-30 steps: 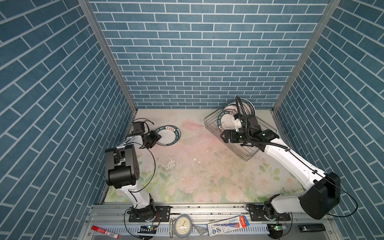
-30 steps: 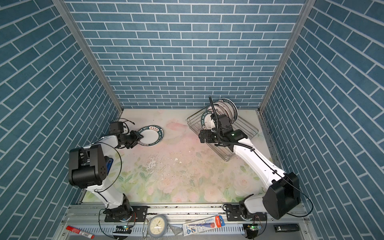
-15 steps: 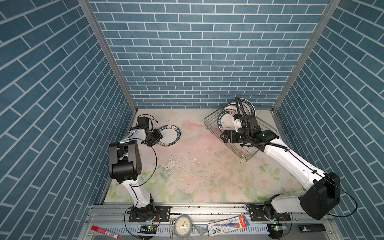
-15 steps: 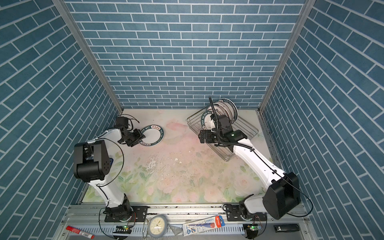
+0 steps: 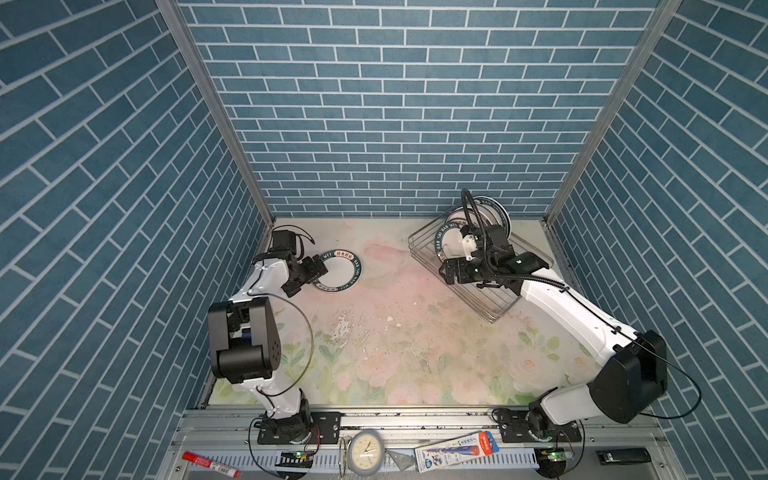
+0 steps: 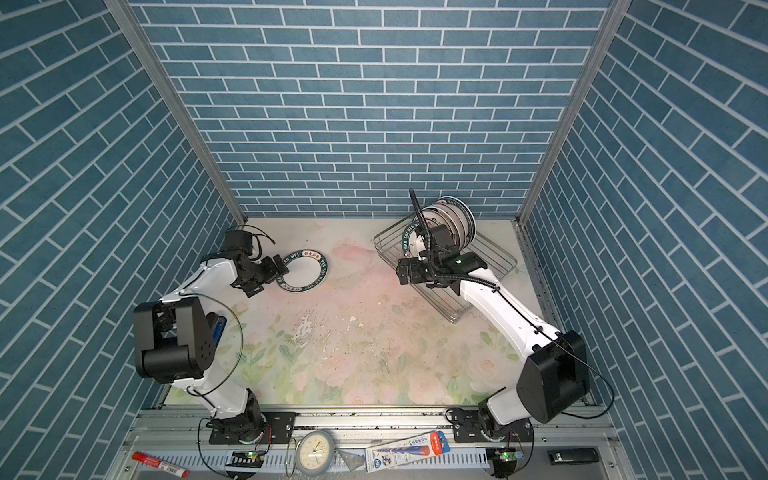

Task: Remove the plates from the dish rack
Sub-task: 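Open the left gripper and draw it back while the right reaches into the rack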

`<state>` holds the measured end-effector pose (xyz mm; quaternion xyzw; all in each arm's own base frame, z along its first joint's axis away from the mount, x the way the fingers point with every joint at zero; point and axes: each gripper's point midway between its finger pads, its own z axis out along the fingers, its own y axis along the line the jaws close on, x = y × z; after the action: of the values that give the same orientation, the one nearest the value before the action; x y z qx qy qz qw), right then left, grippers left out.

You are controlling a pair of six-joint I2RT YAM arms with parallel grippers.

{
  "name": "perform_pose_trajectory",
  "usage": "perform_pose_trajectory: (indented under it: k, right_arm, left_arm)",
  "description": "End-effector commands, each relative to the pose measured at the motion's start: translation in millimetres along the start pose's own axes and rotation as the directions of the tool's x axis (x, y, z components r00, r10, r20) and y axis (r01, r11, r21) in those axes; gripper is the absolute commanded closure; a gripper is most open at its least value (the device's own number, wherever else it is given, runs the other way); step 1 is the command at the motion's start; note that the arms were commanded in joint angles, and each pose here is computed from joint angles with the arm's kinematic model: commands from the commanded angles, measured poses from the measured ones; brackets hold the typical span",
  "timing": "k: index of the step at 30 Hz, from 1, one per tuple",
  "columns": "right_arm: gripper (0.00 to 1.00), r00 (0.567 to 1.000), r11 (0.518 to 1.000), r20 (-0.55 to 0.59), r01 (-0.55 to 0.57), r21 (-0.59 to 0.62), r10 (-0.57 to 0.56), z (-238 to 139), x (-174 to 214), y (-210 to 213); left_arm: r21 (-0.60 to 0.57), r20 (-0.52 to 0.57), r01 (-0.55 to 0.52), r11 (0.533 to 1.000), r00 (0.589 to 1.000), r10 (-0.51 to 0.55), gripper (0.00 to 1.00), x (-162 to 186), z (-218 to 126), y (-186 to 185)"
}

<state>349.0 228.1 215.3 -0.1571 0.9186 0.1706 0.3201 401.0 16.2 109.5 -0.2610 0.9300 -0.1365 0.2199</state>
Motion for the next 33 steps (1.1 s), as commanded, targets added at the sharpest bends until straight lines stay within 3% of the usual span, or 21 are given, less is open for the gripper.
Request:
perform_pose_trajectory:
  k: [1, 6, 19, 28, 33]
  right_arm:
    - [0.01, 0.99, 0.984, 0.021, 0.135, 0.117, -0.139, -3, -28, -18]
    - [0.01, 0.984, 0.961, -0.018, 0.179, 0.209, -0.179, 9, -49, -52]
    - [0.03, 0.969, 0.95, -0.06, 0.247, 0.192, -0.24, 24, -56, -81]
    - [0.14, 0.968, 0.938, -0.046, 0.25, 0.241, -0.246, 45, -60, -101]
    - [0.3, 0.968, 0.937, -0.05, 0.251, 0.245, -0.246, 55, -63, -107]
  left_arm:
    - [0.011, -0.004, -0.03, 0.999, 1.0, 0.03, 0.01, 15, -17, -1]
    - [0.063, 0.035, -0.055, 0.997, 0.998, 0.052, 0.01, 33, -39, -9]
    - [0.156, 0.123, -0.093, 0.983, 0.99, 0.074, 0.01, 59, -47, -27]
    - [0.146, 0.212, -0.08, 0.986, 0.976, 0.048, 0.01, 57, -54, -19]
    - [0.14, 0.218, -0.085, 0.987, 0.974, 0.053, 0.01, 58, -56, -17]
